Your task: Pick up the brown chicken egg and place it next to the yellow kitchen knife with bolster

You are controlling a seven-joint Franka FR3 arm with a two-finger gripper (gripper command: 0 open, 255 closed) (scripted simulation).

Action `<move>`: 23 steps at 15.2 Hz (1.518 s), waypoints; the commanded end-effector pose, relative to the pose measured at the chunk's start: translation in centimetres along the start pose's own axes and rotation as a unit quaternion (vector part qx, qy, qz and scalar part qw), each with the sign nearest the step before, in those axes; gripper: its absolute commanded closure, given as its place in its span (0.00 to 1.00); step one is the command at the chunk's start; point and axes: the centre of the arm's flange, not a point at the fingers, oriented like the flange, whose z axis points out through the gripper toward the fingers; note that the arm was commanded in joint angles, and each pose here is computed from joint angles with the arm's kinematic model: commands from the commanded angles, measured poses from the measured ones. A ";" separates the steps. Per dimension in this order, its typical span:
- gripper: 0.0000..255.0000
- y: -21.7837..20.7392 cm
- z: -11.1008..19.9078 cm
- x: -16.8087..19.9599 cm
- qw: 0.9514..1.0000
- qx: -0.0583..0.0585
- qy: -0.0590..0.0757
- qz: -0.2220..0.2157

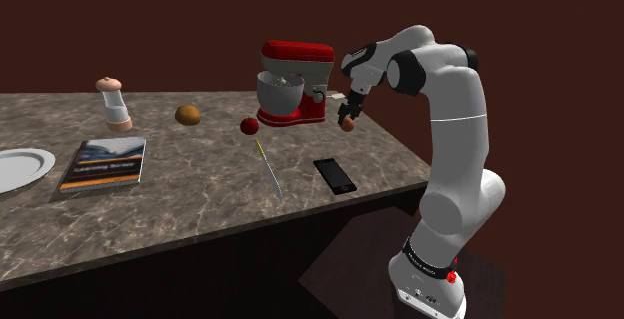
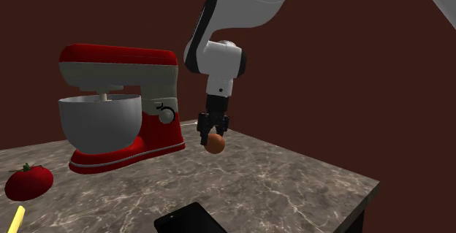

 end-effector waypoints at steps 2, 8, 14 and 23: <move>1.00 0.0 0.0 0.0 1.000 0.000 0.000 0.000; 1.00 -0.3 -1.5 0.0 1.000 0.000 0.000 0.000; 1.00 -1.0 -4.6 0.1 1.000 0.000 0.000 0.000; 1.00 -2.0 -9.2 0.3 1.000 0.000 0.000 0.000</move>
